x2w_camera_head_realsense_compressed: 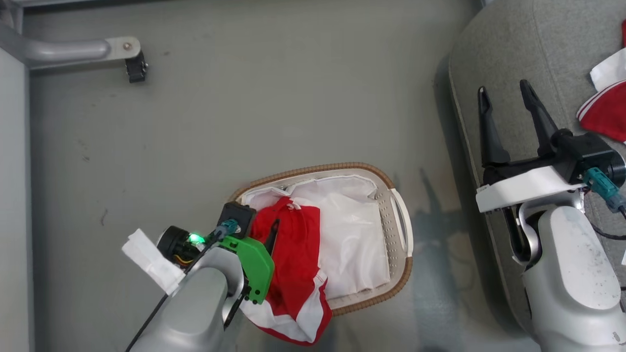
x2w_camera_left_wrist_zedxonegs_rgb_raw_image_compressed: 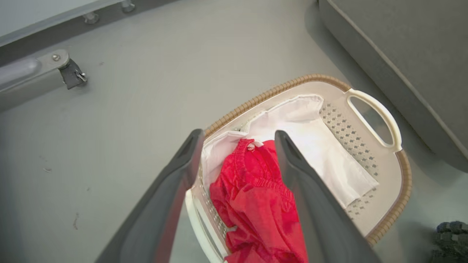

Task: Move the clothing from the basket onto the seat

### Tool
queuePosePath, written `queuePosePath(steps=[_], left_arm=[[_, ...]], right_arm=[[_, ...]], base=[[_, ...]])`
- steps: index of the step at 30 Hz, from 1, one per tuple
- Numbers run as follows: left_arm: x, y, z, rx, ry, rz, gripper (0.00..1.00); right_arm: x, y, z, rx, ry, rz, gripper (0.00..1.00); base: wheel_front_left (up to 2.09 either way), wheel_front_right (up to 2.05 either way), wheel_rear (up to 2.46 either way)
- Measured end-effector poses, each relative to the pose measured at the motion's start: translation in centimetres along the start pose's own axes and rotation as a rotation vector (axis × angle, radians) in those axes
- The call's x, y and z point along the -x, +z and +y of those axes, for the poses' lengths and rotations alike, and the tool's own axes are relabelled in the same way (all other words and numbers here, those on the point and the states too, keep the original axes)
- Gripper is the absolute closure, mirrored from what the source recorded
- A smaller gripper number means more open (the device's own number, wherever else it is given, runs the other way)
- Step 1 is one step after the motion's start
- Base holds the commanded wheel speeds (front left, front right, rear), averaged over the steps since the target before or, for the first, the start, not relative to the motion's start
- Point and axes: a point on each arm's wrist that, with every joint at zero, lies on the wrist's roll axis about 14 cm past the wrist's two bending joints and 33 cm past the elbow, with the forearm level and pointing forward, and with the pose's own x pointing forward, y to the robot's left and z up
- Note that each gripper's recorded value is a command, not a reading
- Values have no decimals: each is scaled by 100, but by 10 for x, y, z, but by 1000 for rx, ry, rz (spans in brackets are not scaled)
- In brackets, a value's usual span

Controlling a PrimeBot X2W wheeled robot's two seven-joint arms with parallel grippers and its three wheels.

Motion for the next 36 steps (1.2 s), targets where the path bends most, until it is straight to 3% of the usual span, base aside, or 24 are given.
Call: queuePosePath(steps=[6, 13, 19, 28, 29, 30, 31, 32, 36], left_arm=[[-19, -68, -19, -11, -106, 254, 0], [-36, -113, -15, 7, -137, 389, 0], [-44, -141, -14, 9, -156, 480, 0], [-44, -167, -23, -26, -192, 630, 0], [-44, -168, -23, -30, -190, 639, 33], [-45, -168, -23, -31, -190, 643, 53], [-46, -168, -23, -31, -191, 647, 81], [-46, -168, -24, -31, -193, 649, 99], [-48, -162, -25, -35, -192, 624, 100]], right_arm=[[-18, -32, -3, 2, 0, 50, 0], [-25, -73, -7, -6, -5, 125, 0], [-21, -100, -10, -18, -11, 183, 0], [-19, -106, -14, -30, -17, 201, 0], [-18, -105, -14, -31, -18, 201, 0], [-18, -105, -15, -34, -19, 201, 0], [-17, -105, -15, -34, -20, 201, 0], [-17, -104, -16, -35, -23, 201, 0], [-15, -100, -18, -35, -29, 198, 0]], base=[[0, 0, 0], [0, 0, 0], [0, 0, 0], [0, 0, 0], [0, 0, 0], [0, 0, 0], [0, 0, 0], [0, 0, 0], [0, 0, 0]])
